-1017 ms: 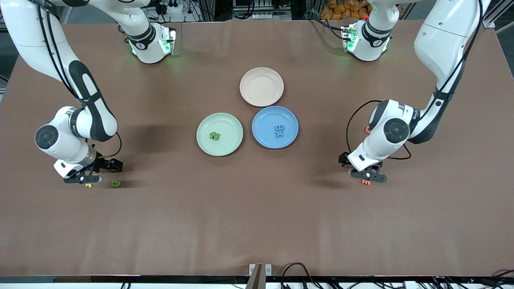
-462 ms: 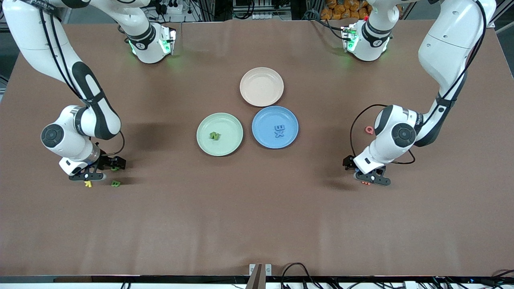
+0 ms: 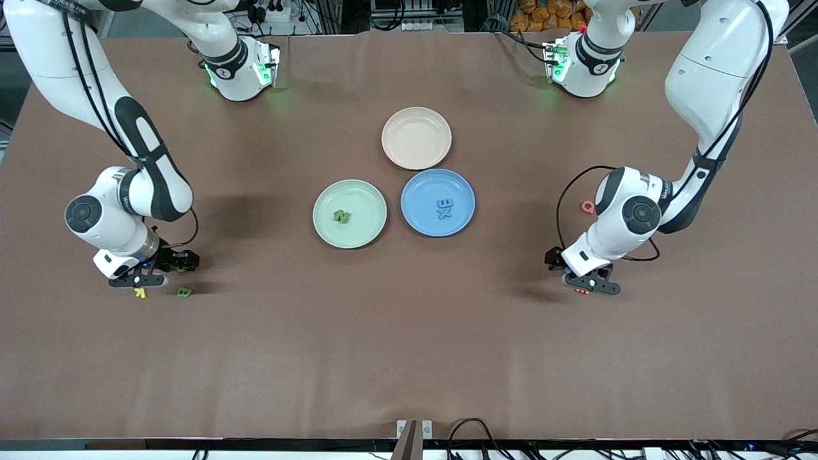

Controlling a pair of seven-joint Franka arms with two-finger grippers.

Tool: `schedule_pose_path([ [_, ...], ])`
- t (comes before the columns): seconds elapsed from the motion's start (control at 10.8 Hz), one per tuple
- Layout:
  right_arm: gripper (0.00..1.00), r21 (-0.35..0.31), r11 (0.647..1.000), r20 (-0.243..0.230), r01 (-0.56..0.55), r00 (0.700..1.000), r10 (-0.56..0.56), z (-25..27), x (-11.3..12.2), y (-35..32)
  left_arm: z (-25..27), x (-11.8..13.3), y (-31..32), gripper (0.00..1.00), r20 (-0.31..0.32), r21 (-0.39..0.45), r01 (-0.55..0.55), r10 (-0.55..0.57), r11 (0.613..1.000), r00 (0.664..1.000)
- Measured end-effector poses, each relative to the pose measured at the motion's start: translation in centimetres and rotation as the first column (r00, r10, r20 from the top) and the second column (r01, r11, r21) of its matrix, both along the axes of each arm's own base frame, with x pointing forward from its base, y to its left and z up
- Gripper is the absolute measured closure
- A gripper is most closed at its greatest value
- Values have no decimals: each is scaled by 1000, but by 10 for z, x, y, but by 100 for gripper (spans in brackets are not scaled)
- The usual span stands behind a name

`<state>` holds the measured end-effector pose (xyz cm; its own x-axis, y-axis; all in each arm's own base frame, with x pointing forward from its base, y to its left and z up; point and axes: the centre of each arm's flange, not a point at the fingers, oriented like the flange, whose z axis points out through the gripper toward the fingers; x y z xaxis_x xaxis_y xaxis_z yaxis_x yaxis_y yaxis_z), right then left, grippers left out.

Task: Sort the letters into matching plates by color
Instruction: 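Grasp the green b with the right gripper while the left gripper hovers near G, then carry the b to the green plate while the left gripper lowers onto G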

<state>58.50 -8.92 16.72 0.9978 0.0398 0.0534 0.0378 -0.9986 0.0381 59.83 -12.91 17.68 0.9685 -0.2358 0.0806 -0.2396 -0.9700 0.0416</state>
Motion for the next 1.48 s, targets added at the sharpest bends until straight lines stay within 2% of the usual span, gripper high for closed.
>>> schedule_pose_path([
  [0.18,56,-1,1000,6,5,1000,-5,3,0,-3,-1,0,1,3,-2,0,-2,2,1000,1000],
  [0.55,61,0,1000,11,6,1000,-6,8,0,-4,-2,-1,3,5,-23,10,-3,3,1000,1000],
  [0.92,62,0,1000,12,5,1000,-5,8,0,-4,-3,-1,11,13,-45,21,-15,16,1000,999],
  [1.29,62,15,1000,-24,-3,1000,3,18,-1,4,-3,0,12,18,-46,22,-17,18,1000,999],
  [1.48,62,23,999,-14,30,999,-30,32,3,23,-2,0,12,20,-54,26,-17,18,1000,998],
])
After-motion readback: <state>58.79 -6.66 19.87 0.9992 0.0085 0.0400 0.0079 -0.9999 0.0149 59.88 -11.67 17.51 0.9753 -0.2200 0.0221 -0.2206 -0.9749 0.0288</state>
